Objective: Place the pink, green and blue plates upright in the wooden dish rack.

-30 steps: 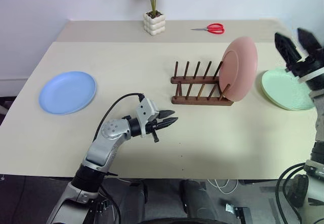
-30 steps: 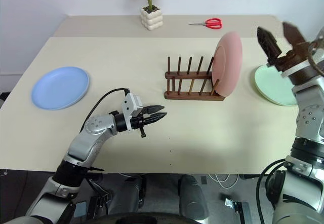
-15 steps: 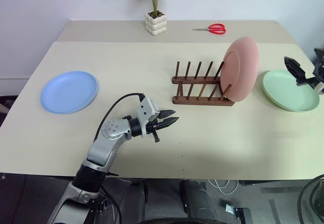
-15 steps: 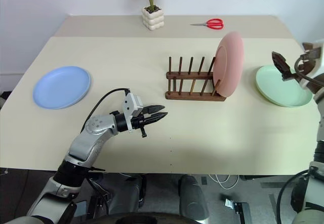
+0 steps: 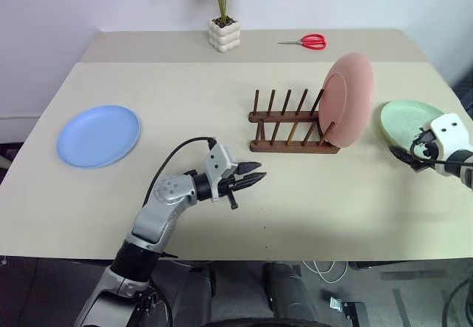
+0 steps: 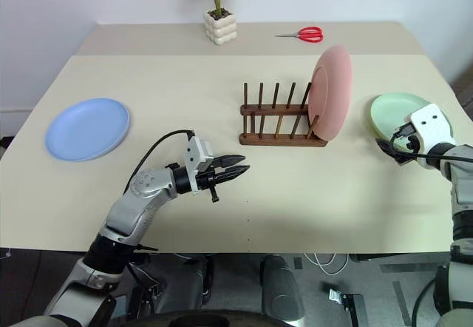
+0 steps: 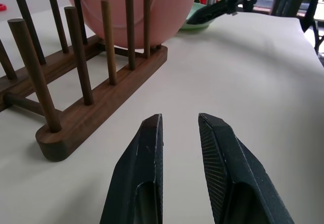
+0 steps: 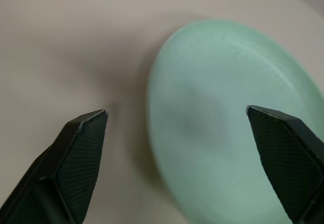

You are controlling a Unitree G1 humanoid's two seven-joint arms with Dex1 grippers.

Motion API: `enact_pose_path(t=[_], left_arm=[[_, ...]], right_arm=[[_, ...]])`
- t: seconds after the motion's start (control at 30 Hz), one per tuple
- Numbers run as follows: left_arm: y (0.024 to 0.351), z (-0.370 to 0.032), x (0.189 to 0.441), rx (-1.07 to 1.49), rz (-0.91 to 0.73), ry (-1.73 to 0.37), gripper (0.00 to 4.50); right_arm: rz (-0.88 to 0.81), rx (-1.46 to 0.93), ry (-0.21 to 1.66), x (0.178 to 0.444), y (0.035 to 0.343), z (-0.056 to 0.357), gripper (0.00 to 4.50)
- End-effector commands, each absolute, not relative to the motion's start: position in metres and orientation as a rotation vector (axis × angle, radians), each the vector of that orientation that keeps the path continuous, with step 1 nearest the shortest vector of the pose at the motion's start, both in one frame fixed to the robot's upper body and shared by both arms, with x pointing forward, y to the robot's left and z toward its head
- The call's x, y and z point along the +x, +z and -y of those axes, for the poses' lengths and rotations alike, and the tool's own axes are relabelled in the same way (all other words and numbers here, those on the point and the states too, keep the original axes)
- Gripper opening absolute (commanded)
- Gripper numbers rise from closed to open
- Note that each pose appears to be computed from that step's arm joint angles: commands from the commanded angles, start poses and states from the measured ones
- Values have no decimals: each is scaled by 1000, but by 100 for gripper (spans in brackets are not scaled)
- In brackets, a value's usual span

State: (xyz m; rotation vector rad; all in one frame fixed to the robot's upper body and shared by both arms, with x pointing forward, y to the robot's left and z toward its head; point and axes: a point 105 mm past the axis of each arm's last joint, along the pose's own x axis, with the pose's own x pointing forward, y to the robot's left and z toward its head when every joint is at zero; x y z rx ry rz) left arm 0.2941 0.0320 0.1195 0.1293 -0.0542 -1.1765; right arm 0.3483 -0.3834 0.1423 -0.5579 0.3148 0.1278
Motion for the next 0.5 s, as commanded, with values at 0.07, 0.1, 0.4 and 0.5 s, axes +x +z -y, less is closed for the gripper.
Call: enact_pose_path(t=[0.07, 0.1, 0.4, 0.5], left_arm=[[131, -28, 289, 132, 103, -1190, 110], [131, -27, 289, 131, 104, -1191, 110], [131, -25, 288, 131, 106, -1197, 110], [131, -25, 288, 130, 105, -1196, 110]], right_arm=[[-302, -588, 107, 355, 136, 383, 447], [-312, -589, 108, 357, 129, 381, 447], [-320, -638, 40, 368, 115, 383, 365], [-313, -637, 28, 369, 115, 383, 212]])
